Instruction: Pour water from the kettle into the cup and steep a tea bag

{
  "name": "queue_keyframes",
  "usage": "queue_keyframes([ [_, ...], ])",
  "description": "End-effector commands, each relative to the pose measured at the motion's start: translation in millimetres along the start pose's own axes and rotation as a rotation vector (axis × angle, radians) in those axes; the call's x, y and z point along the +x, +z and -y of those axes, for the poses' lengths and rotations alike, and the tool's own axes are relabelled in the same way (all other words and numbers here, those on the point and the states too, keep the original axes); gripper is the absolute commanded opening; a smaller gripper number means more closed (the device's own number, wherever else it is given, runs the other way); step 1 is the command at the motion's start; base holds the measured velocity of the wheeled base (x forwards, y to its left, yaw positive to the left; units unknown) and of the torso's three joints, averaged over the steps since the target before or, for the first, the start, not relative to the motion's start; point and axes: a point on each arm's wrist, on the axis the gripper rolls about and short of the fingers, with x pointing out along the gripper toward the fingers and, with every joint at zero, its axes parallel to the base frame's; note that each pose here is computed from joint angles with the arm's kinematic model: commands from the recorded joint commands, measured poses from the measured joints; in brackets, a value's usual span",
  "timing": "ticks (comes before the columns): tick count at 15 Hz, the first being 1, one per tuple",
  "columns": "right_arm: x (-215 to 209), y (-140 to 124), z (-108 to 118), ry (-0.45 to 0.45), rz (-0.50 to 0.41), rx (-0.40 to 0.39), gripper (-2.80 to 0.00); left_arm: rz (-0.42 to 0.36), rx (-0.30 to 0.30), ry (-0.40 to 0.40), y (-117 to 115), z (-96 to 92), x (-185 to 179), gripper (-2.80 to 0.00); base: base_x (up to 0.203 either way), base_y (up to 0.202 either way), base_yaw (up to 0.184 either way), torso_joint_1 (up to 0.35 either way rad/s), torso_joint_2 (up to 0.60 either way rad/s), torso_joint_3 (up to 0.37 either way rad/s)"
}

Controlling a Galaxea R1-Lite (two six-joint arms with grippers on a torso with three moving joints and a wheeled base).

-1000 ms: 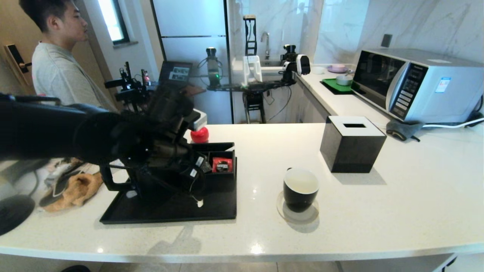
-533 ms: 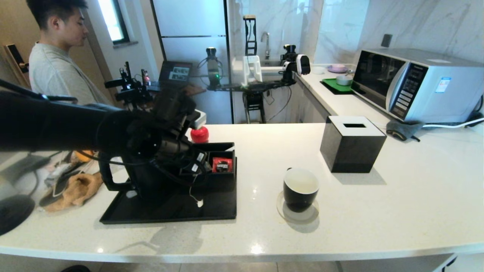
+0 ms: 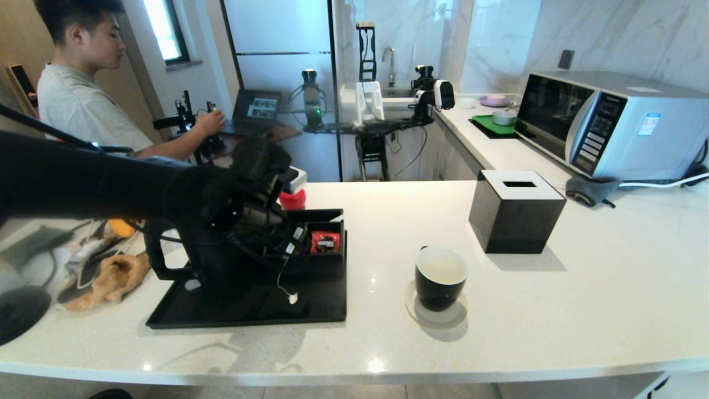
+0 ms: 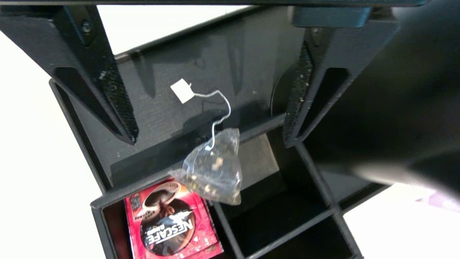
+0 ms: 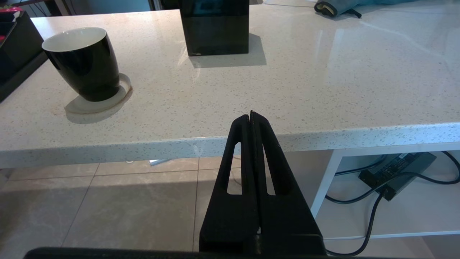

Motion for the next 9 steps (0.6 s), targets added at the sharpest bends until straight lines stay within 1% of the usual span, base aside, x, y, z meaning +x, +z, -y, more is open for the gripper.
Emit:
queue_keyframes([
  [1,0,0,0,0.001,0.0,0.0,-2.8,-0.011,0.007,0.004,1,-1.4,8,0.0,0.0,0.0,0.0,0.0,0.0,0.0],
  [3,0,0,0,0.001,0.0,0.0,-2.8,-0.015,0.015,-0.005,2,-3.2,14,0.0,0.0,0.0,0.0,0.0,0.0,0.0],
  [9,0,0,0,0.0,0.0,0.0,-2.8,-0.015,0.008,-0.005,1,-4.3,28,0.0,0.0,0.0,0.0,0.0,0.0,0.0],
])
